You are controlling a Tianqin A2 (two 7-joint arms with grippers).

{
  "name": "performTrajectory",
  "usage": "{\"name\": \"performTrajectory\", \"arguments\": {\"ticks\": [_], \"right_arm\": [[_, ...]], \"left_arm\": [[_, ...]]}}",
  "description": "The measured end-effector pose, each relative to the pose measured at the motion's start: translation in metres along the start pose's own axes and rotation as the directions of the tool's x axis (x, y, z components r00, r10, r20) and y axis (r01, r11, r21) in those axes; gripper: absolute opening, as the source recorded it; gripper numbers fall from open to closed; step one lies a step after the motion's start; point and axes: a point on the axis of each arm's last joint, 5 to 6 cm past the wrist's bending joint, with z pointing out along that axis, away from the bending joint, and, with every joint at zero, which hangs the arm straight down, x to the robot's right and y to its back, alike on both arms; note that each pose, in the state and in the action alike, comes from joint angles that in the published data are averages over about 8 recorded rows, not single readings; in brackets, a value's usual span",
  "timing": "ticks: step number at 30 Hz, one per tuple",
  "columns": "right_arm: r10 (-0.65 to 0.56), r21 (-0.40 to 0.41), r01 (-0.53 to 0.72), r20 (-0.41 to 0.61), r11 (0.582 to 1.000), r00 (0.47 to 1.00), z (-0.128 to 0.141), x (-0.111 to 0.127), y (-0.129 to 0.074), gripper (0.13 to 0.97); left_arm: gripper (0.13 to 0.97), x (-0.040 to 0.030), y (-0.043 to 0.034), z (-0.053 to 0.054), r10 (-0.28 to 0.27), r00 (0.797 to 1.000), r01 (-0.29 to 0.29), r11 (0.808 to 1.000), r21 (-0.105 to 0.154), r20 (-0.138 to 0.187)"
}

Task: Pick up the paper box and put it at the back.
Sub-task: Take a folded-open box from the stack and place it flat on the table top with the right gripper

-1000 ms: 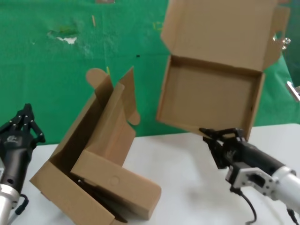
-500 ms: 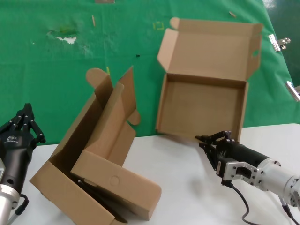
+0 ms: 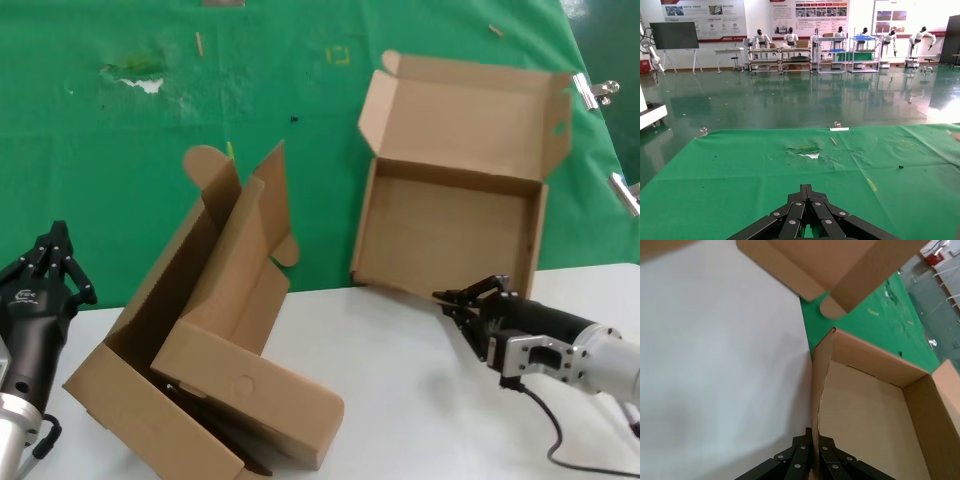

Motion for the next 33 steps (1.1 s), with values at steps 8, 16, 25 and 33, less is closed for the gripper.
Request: {"name": "performTrajectory", "arguments": {"ticks": [8,16,25,33], "right_arm": [[-0.06,-0.029,0.06,0.004,0.998,0.998,0.0,0.015,0.018,0.138],[-0.135,-0.04,0.136,0.013,0.99,0.991,0.006,0.028,0.028,0.138],[-0.178,-0.041,0.179,0.018,0.983,0.984,0.014,0.04,0.03,0.139],[-0.196,-0.047,0.196,0.01,0.979,0.981,0.016,0.044,0.032,0.161]], "left_arm": [[0.14,0.0,0.0,0.0,0.0,1.0,0.0,1.0,0.0,0.0],[0.14,0.0,0.0,0.0,0.0,1.0,0.0,1.0,0.0,0.0],[0.14,0.0,0.0,0.0,0.0,1.0,0.0,1.0,0.0,0.0],[0.14,0.0,0.0,0.0,0.0,1.0,0.0,1.0,0.0,0.0]]}}
